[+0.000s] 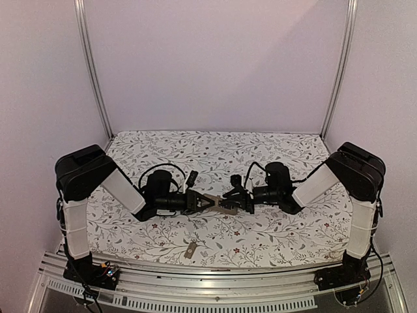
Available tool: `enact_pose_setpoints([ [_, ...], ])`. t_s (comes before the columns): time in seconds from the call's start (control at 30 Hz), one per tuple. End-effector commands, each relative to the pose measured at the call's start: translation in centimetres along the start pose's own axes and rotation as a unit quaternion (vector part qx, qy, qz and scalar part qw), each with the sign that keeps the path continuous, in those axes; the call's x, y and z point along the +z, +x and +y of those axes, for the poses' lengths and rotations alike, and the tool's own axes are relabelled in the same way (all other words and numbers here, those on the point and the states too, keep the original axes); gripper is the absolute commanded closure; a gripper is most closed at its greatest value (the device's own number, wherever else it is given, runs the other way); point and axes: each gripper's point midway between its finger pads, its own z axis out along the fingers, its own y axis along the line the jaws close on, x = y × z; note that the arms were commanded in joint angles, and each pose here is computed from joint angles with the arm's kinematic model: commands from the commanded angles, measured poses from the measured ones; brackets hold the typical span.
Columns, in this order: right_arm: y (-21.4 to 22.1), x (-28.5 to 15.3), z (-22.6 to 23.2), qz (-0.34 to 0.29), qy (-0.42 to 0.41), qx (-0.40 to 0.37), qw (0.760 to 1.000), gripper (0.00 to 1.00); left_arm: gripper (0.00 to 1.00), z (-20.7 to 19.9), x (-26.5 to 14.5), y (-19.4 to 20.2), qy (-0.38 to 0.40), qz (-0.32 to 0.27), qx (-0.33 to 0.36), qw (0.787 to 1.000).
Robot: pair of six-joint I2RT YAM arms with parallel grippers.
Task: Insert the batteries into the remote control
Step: Place the battery in the battery compartment, then load the battery into the battery compartment.
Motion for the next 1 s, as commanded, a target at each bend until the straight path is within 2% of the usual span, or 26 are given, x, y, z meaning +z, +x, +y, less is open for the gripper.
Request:
enact_pose_setpoints([
  [0.0, -1.2, -0.5, -0.3, 0.000, 0.018, 0.000, 1.000, 0.82, 1.00, 4.6, -0.4, 3.5, -0.068, 0.047, -0.045, 0.996],
  [0.23, -1.0, -0.4, 0.2, 0.016, 0.009, 0.009, 1.000, 0.78, 1.00, 4.5, -0.4, 3.4, -0.066, 0.046, -0.046, 0.996],
  [0.33, -2.4, -0.5, -0.1, 0.036, -0.007, 0.033, 0.999, 0.68, 1.00, 4.5, -0.3, 3.5, -0.067, 0.047, -0.047, 0.996],
  [0.37, -2.8, -0.6, -0.3, 0.049, -0.013, 0.046, 0.998, 0.60, 1.00, 4.5, -0.4, 3.5, -0.066, 0.047, -0.047, 0.996],
  [0.4, -3.0, -0.5, -0.4, 0.062, -0.020, 0.058, 0.996, 0.46, 1.00, 4.6, -0.4, 3.5, -0.067, 0.047, -0.047, 0.996],
  [0.47, -3.0, -0.4, -0.6, 0.089, -0.029, 0.084, 0.992, 0.05, 1.00, 4.5, -0.3, 3.5, -0.066, 0.048, -0.046, 0.996],
  [0.5, -2.8, -0.4, -0.6, 0.104, -0.034, 0.101, 0.989, 0.02, 1.00, 4.5, -0.3, 3.4, -0.065, 0.047, -0.046, 0.996],
  [0.6, -1.3, -0.2, -0.4, 0.146, -0.045, 0.140, 0.978, 0.01, 1.00, 4.5, -0.3, 3.4, -0.067, 0.047, -0.044, 0.996],
  [0.77, -0.8, 0.0, -0.6, 0.169, -0.049, 0.172, 0.969, 0.01, 1.00, 4.4, -0.3, 3.5, -0.065, 0.050, -0.040, 0.996],
  [0.97, -1.0, 0.4, -0.6, 0.168, -0.059, 0.173, 0.969, 0.11, 1.00, 4.4, -0.3, 3.5, -0.064, 0.049, -0.039, 0.996],
])
